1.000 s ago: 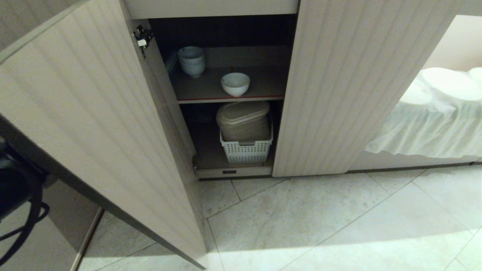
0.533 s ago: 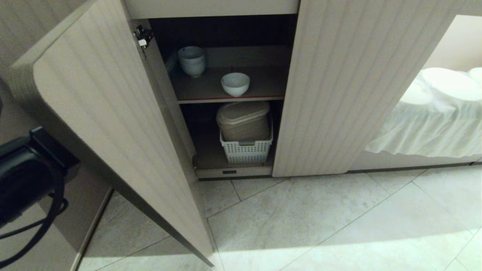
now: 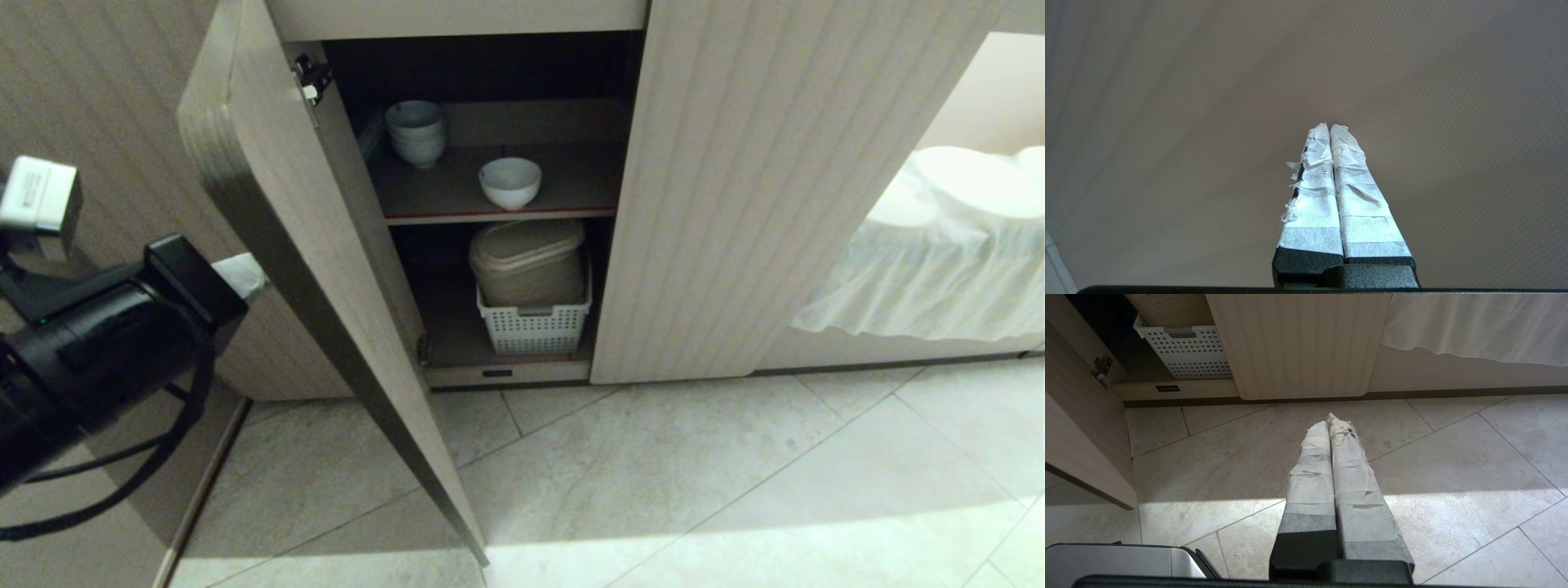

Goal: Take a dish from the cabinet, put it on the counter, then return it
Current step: Close the cabinet door

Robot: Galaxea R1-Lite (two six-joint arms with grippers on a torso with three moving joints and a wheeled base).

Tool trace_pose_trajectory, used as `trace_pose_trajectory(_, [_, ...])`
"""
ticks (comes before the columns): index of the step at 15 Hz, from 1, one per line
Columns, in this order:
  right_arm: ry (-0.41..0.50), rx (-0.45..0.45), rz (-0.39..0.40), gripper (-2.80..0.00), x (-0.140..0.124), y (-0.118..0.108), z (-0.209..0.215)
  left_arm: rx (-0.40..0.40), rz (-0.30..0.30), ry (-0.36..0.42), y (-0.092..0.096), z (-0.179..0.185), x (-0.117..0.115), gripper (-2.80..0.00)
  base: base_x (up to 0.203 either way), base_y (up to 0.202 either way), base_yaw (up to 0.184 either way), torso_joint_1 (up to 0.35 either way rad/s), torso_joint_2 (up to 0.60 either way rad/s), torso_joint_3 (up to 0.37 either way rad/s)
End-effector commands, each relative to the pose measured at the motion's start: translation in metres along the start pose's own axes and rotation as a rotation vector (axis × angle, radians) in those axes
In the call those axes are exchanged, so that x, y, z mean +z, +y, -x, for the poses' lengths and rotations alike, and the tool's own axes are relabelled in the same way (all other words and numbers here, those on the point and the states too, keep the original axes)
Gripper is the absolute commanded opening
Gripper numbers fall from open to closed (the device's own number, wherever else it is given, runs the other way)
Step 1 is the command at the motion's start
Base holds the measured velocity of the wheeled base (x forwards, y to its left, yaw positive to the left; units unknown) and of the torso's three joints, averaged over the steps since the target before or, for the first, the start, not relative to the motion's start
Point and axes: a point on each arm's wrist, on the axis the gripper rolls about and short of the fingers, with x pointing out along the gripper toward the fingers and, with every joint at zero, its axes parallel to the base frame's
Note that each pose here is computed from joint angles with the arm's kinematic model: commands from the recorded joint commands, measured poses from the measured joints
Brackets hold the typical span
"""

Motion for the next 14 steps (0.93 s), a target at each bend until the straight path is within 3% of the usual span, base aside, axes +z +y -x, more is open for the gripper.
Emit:
trace_pose_trajectory(1, [0.0, 0.0, 0.0, -2.8, 0.0, 0.0, 0.0, 0.007, 0.006, 0.012, 0.002, -0.012, -0.001, -2.8, 0.0, 0.0, 0.0, 0.0, 0.0, 0.0])
trace_pose_trajectory(6, [0.0, 0.0, 0.0, -2.8, 0.0, 0.0, 0.0, -0.035, 0.005, -0.009, 0.004, -0.041, -0.003, -2.8, 0.0, 0.0, 0.0, 0.0, 0.0, 0.0])
trace_pose_trajectory(14, [0.0, 0.0, 0.0, -2.8, 0.0, 0.0, 0.0, -0.114, 0.004, 0.027, -0.011, -0.092, -0.02, -2.8, 0.0, 0.0, 0.0, 0.0, 0.0, 0.0])
